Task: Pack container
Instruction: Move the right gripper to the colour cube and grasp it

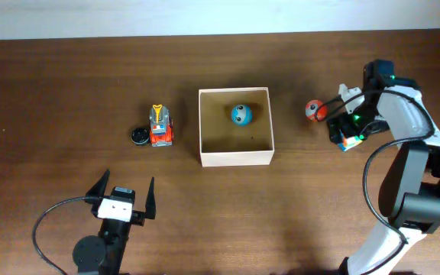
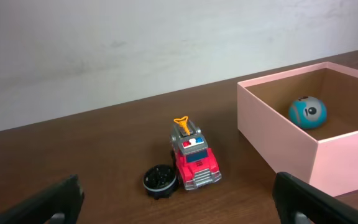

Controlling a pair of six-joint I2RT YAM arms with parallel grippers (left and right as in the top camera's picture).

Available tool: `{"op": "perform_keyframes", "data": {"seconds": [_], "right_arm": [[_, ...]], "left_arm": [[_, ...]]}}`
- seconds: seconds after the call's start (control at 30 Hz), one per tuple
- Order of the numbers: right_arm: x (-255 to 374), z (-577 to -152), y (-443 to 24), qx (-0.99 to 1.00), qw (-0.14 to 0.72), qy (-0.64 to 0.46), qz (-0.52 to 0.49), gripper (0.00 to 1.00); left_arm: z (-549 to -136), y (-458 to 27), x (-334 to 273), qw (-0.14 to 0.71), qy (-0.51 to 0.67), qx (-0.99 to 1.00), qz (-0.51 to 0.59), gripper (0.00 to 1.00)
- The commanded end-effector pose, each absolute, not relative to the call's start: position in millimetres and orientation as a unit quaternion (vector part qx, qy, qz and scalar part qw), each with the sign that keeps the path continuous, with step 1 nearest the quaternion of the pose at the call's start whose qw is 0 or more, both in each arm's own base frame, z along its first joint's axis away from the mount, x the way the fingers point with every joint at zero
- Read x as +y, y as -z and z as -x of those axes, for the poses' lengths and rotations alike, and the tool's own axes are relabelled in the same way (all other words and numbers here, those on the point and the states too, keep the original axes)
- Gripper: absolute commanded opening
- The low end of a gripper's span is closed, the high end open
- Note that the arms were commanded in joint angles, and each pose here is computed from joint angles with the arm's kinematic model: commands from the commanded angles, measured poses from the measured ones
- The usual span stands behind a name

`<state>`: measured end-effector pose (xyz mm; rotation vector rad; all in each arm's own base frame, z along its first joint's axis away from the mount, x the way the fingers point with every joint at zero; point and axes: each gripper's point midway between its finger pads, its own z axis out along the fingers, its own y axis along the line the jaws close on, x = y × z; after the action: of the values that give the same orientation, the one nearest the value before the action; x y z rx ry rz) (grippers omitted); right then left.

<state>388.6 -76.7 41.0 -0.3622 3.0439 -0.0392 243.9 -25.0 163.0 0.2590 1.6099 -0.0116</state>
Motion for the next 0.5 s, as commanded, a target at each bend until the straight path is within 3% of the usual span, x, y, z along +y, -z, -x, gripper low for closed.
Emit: {"op": "perform_keyframes", "data": {"seconds": [0.0,0.13,0.23,0.47], "right_arm": [[-76.2,-383.7,-36.1,0.990,0.034,0.018,0.137,0.99],[-76.3,-384.3,-35.6,0.989,0.035,0.018,0.140,1.00],[-76.5,-385.0,-35.6,0.989,0.036,0.019,0.139,0.95],[-76.6,-386.6,-35.7,0.989,0.039,0.019,0.139,0.61]], "left_arm": [[-243.4,-161.5,-28.4,0.686,0.009,0.717,-0.125,0.99],[-243.4,-161.5,-28.4,0.686,0.009,0.717,-0.125,0.99],[-243.4,-161.5,-28.4,0.686,0.009,0.717,-0.125,0.99],[-243.4,-161.5,-28.4,0.686,0.009,0.717,-0.125,0.99]]}}
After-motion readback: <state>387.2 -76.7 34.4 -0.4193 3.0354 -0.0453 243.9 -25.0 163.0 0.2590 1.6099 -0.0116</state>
